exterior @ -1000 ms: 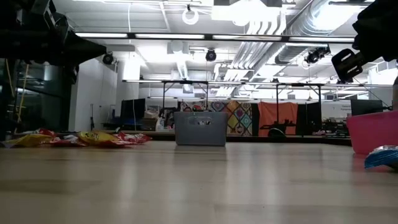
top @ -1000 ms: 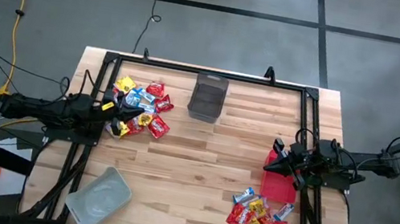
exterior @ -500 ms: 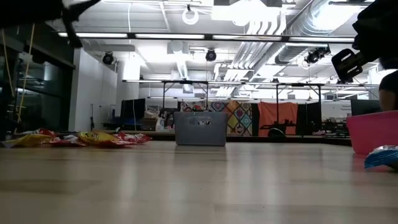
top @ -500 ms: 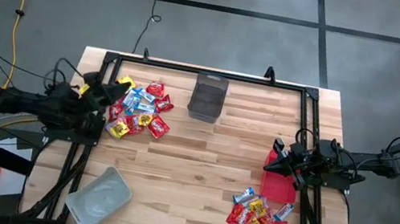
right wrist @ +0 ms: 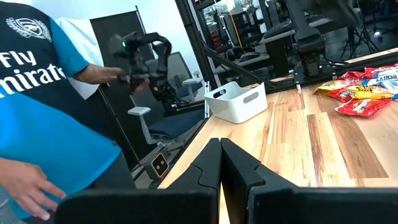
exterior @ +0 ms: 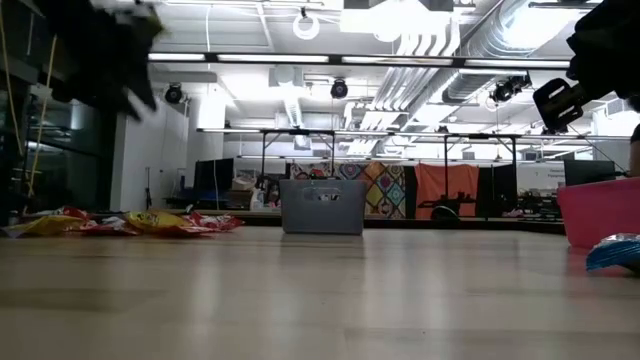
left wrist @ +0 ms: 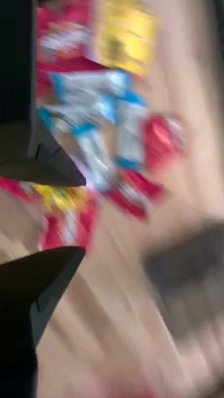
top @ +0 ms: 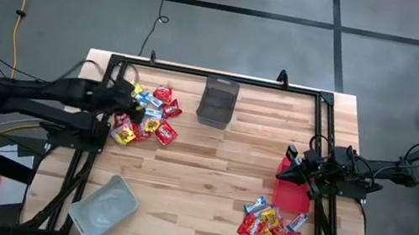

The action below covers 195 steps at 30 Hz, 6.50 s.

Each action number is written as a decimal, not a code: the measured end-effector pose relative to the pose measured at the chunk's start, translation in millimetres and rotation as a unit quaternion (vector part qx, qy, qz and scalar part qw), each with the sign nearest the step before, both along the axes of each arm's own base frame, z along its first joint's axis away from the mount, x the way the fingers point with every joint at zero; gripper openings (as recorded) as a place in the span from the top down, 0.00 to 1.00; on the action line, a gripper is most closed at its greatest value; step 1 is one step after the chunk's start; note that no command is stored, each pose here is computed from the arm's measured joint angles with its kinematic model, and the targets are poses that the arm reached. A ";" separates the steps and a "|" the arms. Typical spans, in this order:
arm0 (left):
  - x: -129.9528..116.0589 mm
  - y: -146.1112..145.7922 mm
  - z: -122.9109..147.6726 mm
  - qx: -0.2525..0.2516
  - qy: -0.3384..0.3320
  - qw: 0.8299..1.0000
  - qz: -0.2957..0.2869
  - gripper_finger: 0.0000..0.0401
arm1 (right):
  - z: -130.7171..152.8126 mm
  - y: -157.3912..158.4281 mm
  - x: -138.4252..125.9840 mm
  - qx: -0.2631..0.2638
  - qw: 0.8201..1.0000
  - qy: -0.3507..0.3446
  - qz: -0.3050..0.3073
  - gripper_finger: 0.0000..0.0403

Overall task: Sort candy
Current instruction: Put the yellow candy pack into the gray bin

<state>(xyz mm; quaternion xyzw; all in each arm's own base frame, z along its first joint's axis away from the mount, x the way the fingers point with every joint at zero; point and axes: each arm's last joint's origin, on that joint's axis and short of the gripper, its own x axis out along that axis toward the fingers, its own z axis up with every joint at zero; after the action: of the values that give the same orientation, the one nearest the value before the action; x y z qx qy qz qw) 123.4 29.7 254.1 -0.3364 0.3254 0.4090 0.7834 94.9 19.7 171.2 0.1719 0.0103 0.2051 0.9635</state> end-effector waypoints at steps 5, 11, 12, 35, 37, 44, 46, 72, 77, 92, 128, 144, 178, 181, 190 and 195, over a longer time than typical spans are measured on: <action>15.9 15.8 -41.2 -0.068 0.084 0.994 0.036 0.49 | 0.0 0.0 0.0 0.000 1.000 0.000 0.000 1.00; 29.2 38.2 -76.2 -0.093 0.141 0.983 0.077 0.48 | -0.1 0.0 0.0 0.000 1.000 0.000 0.000 1.00; 32.7 41.2 -79.2 -0.099 0.135 0.983 0.078 0.48 | 0.0 0.0 0.0 0.000 1.000 0.000 0.000 1.00; 63.7 45.8 -111.6 -0.142 0.146 0.979 0.003 0.59 | 0.0 0.0 0.0 0.000 1.000 0.000 0.000 1.00; 64.6 43.7 -111.5 -0.140 0.147 0.979 -0.003 0.69 | 0.0 0.0 0.0 0.000 1.000 0.000 0.000 1.00; 63.3 41.5 -90.8 -0.125 0.112 0.986 -0.015 0.96 | 0.0 0.0 0.0 0.000 1.000 0.000 0.000 1.00; 62.9 41.8 -72.6 -0.107 0.094 0.989 -0.025 0.96 | 0.0 0.0 0.0 0.000 1.000 0.000 0.000 1.00; 5.4 -171.6 44.5 -0.189 0.066 0.819 -0.537 1.00 | 0.1 0.0 0.0 0.000 1.000 0.000 0.000 1.00; 7.0 -208.7 13.6 -0.156 0.148 0.805 -0.553 0.97 | 0.0 0.0 0.0 0.000 1.000 0.000 0.000 1.00; 21.6 -220.7 -12.8 -0.174 0.203 0.807 -0.526 0.69 | 0.0 0.0 0.0 0.000 1.000 0.000 0.000 1.00; 77.2 -43.0 102.3 0.135 -0.181 0.937 -0.266 0.53 | 66.9 -19.8 -10.2 0.278 0.884 -0.287 -0.242 1.00; 57.1 -42.4 111.3 0.145 -0.190 0.923 -0.302 0.53 | 187.4 20.0 168.2 0.144 0.989 -0.002 0.016 1.00; 11.1 -37.5 125.6 0.179 -0.210 0.904 -0.325 0.53 | 35.3 148.1 86.4 0.296 0.532 0.719 -0.333 0.49; 11.3 -37.0 125.6 0.176 -0.212 0.909 -0.312 0.53 | 21.0 145.5 79.0 0.297 0.526 0.710 -0.362 0.49; 11.2 -36.1 125.8 0.165 -0.220 0.918 -0.285 0.53 | 6.1 140.9 74.8 0.281 0.541 0.693 -0.384 0.49; 11.5 -35.3 127.1 0.171 -0.225 0.921 -0.267 0.53 | 1.4 143.1 77.7 0.269 0.554 0.691 -0.378 0.49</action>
<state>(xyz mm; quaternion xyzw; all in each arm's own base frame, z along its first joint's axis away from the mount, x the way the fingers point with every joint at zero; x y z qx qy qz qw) 134.9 -5.6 381.3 -0.1808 0.1435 0.1472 0.9618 172.6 162.8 172.6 0.4997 0.5517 -0.3669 0.5580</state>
